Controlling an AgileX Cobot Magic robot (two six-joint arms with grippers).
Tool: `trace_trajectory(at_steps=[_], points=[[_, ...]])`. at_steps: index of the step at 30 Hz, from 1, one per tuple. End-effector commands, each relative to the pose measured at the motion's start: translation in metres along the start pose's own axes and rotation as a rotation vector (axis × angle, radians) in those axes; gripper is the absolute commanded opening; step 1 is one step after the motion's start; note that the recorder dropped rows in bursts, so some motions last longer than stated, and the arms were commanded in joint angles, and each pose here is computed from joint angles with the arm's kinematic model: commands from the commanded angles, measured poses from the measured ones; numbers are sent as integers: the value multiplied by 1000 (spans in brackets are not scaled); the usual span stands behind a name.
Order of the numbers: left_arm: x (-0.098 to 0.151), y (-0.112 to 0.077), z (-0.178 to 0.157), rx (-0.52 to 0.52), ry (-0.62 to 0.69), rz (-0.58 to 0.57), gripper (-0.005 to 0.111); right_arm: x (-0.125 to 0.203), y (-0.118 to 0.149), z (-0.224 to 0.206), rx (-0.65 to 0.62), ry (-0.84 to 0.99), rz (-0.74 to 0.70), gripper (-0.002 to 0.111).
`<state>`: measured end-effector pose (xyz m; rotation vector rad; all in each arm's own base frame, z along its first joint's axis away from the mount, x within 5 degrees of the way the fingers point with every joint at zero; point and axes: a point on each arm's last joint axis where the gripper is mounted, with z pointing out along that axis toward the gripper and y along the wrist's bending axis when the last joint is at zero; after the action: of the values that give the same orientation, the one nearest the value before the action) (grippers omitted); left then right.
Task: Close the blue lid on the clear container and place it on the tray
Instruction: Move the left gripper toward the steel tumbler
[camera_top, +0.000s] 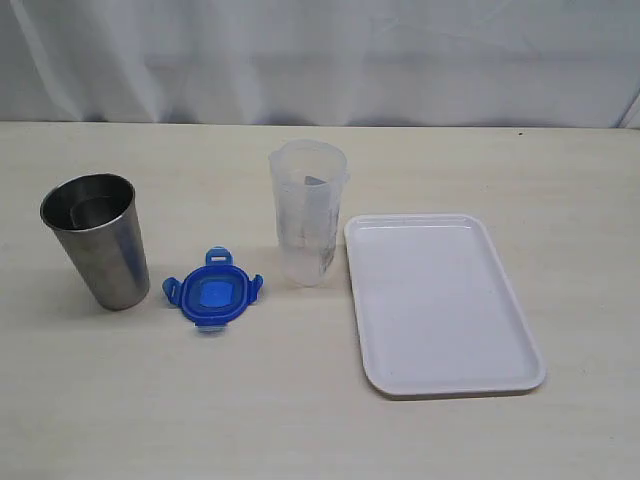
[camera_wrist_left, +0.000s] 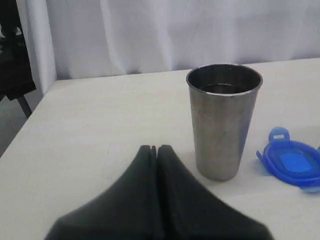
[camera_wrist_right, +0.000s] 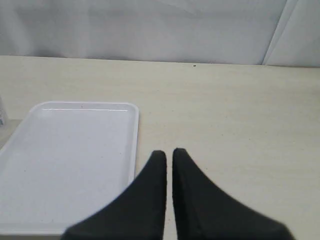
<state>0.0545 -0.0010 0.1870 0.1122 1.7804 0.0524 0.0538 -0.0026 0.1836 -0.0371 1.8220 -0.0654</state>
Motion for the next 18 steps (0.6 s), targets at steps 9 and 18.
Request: trace_trajectory(at_steps=[9,18], points=[[-39,3,-9,0,-455,-156,0,1,0,0,-3,2,7,5],[-74,11,-30,42,-757,-400,0,1,0,0,-3,2,7,5]])
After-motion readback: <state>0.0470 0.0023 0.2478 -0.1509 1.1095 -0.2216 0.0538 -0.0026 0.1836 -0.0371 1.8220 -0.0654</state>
